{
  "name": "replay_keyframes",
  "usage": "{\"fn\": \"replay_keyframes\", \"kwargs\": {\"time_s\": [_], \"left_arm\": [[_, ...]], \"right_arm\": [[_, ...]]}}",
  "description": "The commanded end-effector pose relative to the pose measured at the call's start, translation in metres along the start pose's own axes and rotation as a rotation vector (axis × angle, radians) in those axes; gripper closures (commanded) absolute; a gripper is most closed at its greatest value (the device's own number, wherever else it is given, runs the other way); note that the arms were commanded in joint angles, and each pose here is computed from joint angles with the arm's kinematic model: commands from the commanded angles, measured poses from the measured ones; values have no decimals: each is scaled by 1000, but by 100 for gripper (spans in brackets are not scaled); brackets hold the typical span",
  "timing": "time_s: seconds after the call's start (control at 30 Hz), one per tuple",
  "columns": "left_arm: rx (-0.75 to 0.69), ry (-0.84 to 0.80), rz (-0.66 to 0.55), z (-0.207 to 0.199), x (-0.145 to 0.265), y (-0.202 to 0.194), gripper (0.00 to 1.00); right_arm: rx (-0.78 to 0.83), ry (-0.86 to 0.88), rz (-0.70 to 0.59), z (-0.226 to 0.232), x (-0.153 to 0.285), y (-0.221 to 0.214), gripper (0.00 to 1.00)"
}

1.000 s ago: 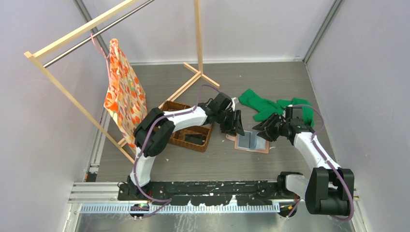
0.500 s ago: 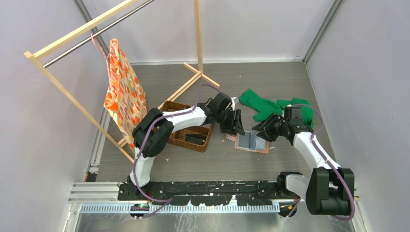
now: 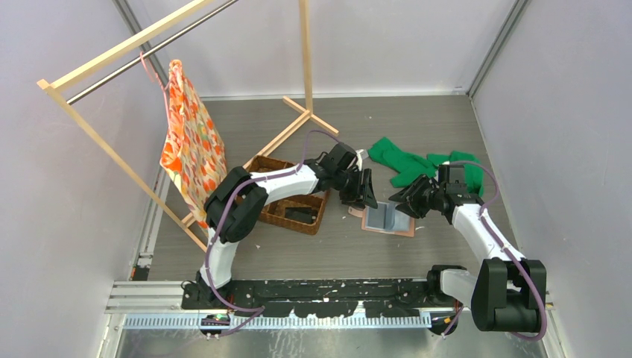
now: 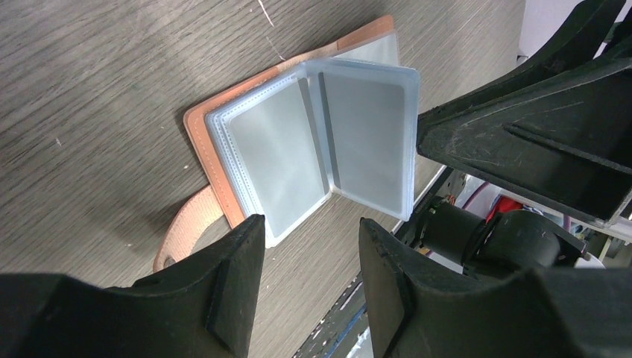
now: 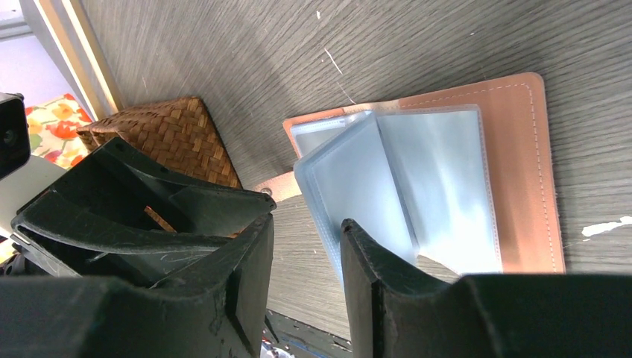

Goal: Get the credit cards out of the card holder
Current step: Remove the credit card from the card holder.

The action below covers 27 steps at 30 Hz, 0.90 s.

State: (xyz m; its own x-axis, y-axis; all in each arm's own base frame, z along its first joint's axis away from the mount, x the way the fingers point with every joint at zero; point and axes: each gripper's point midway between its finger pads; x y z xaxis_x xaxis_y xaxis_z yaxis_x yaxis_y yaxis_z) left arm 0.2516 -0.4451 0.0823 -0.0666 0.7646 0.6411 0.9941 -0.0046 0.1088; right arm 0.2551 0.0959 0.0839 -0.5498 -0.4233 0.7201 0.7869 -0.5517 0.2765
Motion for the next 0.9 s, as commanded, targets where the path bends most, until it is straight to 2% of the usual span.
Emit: {"fn": "replay_keyframes", "kwargs": {"time_s": [0.0, 0.4, 0.87], "left_arm": [[-43, -82, -22, -28, 16, 3, 49], [-45, -94, -17, -31, 16, 3, 49], [-49, -103, -11, -33, 16, 3, 50]], "right_arm": [[25, 20, -35, 12, 4, 12, 59], [20, 16, -13, 7, -3, 8, 77], [19, -4, 7, 0, -10, 2, 86]]}}
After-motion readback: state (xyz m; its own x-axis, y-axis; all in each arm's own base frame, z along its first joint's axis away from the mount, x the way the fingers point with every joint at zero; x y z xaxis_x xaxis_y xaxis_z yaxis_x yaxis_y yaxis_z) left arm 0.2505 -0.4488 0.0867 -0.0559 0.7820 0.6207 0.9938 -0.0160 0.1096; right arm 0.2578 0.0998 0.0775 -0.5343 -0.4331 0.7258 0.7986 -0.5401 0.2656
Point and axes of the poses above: each gripper's point midway between its finger pads, its own x axis back along the fingers, its own z axis along the line the jaws close on, y = z × x, and after that the axes turned 13 degrees about x, right-handed
